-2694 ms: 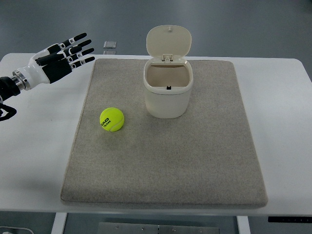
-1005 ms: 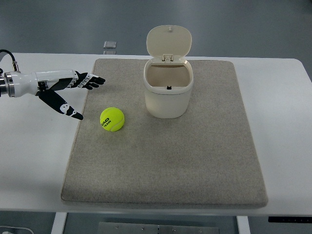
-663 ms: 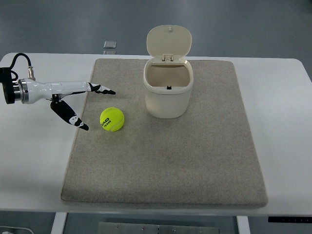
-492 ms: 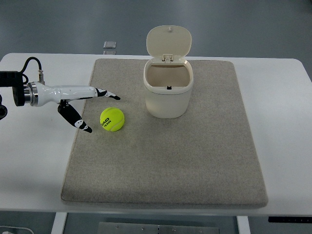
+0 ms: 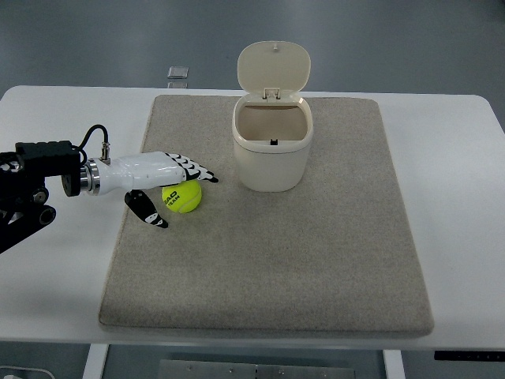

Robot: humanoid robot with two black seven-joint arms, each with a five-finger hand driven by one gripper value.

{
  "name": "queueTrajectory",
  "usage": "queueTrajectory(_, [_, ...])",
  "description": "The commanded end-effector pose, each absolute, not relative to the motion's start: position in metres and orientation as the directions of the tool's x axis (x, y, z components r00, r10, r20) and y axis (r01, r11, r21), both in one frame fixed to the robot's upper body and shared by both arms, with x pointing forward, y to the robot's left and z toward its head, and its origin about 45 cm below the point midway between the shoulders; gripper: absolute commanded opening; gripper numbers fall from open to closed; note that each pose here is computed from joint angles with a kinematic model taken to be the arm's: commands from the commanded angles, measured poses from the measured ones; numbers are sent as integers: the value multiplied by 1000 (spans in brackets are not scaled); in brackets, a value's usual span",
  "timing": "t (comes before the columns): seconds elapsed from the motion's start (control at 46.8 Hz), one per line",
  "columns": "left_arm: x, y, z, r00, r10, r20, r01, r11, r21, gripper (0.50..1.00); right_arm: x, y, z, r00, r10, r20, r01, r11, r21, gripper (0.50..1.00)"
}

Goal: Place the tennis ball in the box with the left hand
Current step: 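Reach the left hand down to the yellow tennis ball and close fingers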

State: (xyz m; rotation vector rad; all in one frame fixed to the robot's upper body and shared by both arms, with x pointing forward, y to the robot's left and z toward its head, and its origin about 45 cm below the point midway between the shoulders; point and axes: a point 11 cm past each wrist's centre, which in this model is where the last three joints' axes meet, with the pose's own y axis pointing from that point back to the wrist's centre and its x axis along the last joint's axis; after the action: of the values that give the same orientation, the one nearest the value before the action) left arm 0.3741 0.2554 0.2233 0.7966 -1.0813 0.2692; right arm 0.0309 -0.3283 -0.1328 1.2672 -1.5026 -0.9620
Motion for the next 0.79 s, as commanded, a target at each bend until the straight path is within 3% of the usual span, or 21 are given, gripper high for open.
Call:
queueTrajectory(0.0, [375,255,225,466,-175,867,-561,699,443,902,31,-328,-133,-50,-986,158,-269,165,949,938])
queueTrajectory(0.086, [376,254,226,465,-175,868,-561,700,442,838,31,-328,-133,-50,-986,158,-269,165,949,938])
queueTrajectory(0.171, [377,254,228,460,-178,870,-563,699,441,703,31,-328,-133,-50,-986,158,-269,165,949,938])
queueTrajectory(0.428, [379,252,232,450,-181,874,-564,701,436,660,31,-328,-133,-50,-986,158,-269,165,949,938])
queueTrajectory(0.513, [379,253,232,451,-184,873,-563,701,438,606,31,-328,-133,-50,-986,158,-269,165,949,938])
queueTrajectory(0.599, [380,252,234,443,-187,877,-565,701,435,500,31,-328,-133,-50,-986,158,-269,165,949,938])
queueTrajectory(0.77, [388,261,253,398,-187,898,-596,691,408,500,31,-328,-133,-48,-986,158,-270,165,949,938])
